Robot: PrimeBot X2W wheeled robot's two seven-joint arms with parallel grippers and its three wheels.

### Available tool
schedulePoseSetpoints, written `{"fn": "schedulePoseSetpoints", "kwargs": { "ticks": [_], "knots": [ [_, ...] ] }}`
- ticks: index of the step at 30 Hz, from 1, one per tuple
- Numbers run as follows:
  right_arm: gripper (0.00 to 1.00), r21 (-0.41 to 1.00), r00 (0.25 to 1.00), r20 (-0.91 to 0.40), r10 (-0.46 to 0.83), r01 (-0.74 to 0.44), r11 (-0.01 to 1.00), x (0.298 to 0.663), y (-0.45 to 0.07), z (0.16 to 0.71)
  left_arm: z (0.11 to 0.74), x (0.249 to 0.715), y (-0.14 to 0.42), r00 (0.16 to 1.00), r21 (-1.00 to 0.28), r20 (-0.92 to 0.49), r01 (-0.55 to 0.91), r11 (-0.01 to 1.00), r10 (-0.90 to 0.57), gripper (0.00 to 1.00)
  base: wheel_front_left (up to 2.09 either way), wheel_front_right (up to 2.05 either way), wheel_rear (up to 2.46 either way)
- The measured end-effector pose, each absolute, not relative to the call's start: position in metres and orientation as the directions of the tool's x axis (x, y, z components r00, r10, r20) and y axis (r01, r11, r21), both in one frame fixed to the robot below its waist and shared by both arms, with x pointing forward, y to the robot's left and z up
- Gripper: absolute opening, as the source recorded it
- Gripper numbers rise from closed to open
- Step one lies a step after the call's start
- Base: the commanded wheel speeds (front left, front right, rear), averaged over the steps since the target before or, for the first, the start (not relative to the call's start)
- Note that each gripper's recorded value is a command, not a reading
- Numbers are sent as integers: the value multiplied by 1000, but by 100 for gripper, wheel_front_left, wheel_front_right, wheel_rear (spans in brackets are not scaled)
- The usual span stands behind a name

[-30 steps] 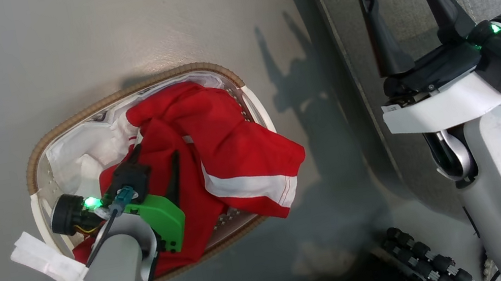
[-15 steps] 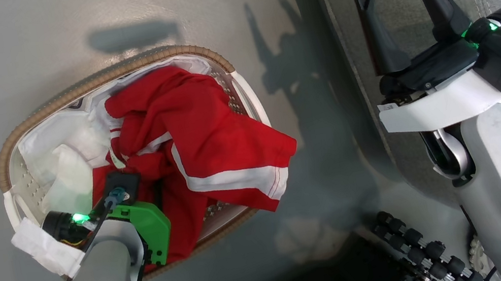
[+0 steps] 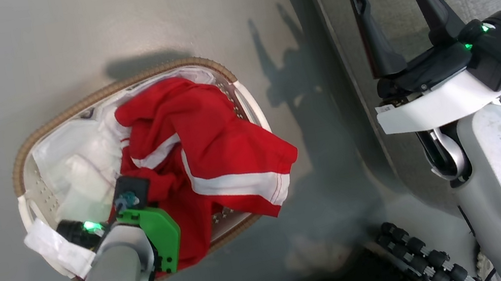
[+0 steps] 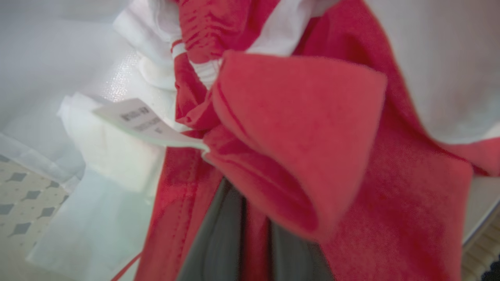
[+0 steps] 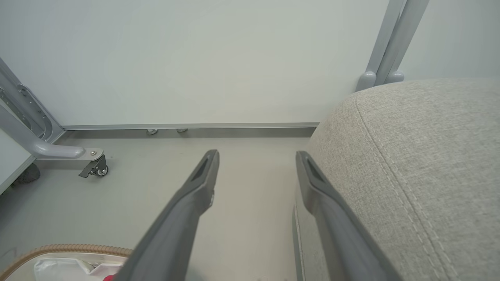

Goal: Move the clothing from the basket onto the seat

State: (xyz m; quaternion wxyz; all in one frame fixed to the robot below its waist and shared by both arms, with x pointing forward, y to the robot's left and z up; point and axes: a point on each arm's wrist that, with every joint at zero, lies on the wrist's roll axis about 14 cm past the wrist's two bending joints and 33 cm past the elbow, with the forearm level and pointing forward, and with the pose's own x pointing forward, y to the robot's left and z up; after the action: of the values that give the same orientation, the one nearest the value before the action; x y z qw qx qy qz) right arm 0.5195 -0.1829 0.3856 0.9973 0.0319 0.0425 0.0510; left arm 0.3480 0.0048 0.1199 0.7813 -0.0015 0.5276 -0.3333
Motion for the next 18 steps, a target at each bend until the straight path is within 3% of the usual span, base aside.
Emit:
{"fn": "schedulePoseSetpoints", "kwargs": {
  "ticks": [11, 18],
  "knots": [
    [100, 51, 995, -26, 97, -95, 994, 502, -182, 428, 173, 346, 5, 334, -344, -773, 494, 799, -540, 0, 0, 0, 0],
    [100, 63, 995, 10, 96, -97, 993, 482, -178, 456, 226, 359, 1, 485, -347, -677, 454, 821, -554, 0, 0, 0, 0]
  ]
}}
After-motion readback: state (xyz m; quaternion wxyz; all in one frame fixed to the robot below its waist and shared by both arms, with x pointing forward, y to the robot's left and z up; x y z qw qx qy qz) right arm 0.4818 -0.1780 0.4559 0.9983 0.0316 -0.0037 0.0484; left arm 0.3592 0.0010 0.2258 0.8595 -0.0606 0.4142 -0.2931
